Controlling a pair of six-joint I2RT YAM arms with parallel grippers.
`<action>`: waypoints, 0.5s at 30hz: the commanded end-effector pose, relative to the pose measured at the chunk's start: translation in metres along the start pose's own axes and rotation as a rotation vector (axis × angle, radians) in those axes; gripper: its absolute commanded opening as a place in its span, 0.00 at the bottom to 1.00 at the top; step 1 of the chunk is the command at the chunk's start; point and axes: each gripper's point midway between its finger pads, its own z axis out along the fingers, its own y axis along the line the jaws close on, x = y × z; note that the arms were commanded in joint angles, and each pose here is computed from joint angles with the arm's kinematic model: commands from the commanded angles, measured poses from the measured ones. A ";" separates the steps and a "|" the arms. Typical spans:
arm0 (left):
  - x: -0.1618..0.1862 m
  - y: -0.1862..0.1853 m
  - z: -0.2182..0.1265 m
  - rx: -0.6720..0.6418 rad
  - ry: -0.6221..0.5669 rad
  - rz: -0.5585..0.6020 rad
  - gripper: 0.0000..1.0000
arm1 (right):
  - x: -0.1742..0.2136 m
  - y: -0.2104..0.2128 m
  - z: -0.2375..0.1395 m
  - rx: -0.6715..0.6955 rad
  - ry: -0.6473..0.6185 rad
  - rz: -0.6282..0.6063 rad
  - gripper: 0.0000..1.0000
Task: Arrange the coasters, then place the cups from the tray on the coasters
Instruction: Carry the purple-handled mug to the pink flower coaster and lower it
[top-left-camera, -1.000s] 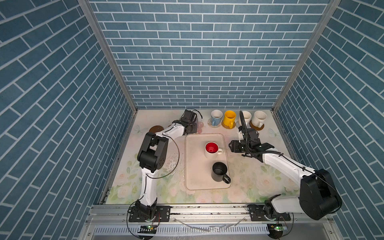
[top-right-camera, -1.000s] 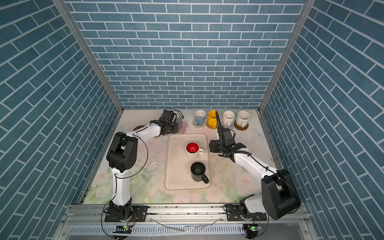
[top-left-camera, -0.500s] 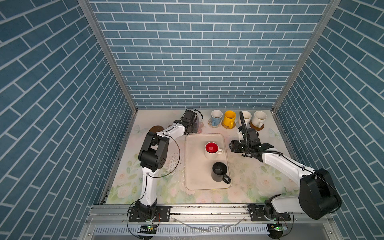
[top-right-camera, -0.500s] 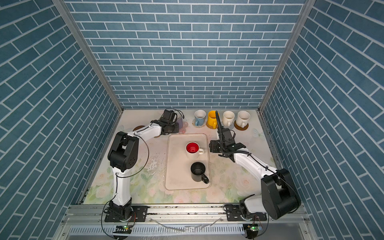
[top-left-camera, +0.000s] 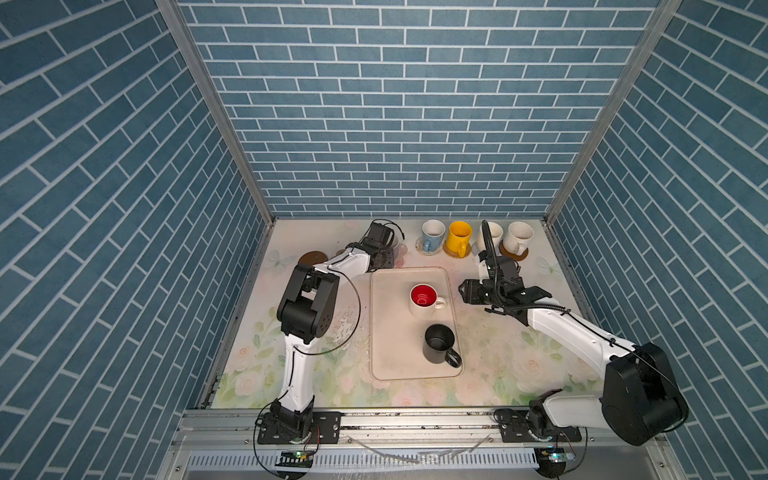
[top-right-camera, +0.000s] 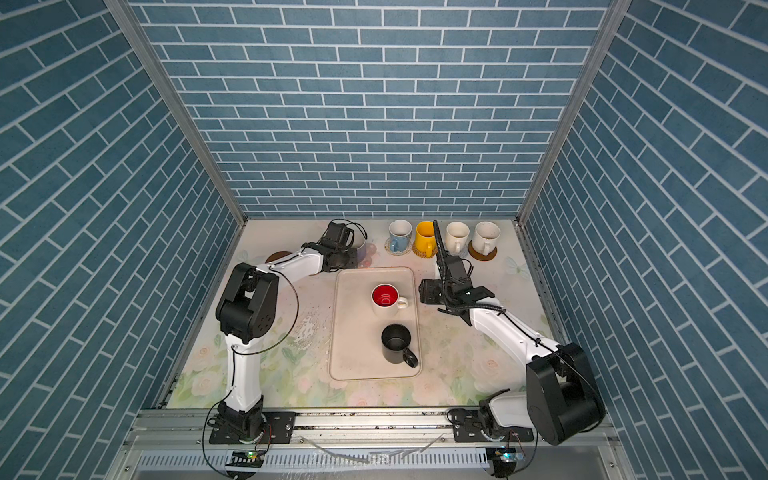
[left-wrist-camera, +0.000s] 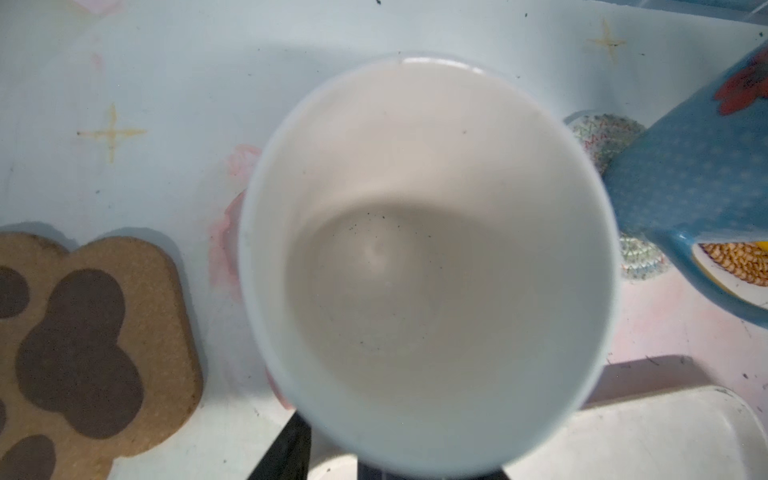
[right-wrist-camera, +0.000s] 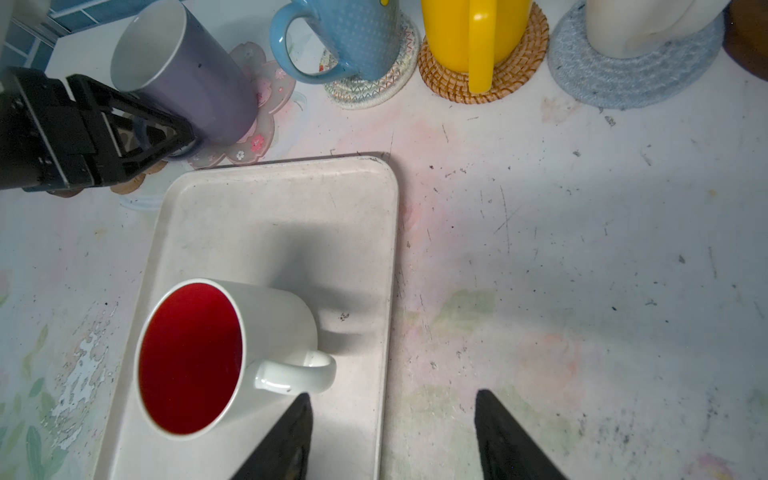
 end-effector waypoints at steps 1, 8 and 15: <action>-0.006 0.006 -0.014 -0.023 -0.028 -0.009 0.60 | -0.004 0.003 -0.008 -0.012 -0.013 -0.033 0.63; -0.017 0.014 -0.049 -0.054 -0.083 -0.003 0.95 | 0.009 0.012 -0.004 -0.074 0.052 -0.019 0.63; -0.017 0.017 -0.097 -0.023 -0.153 -0.048 0.99 | 0.032 0.021 0.000 -0.140 0.143 -0.008 0.64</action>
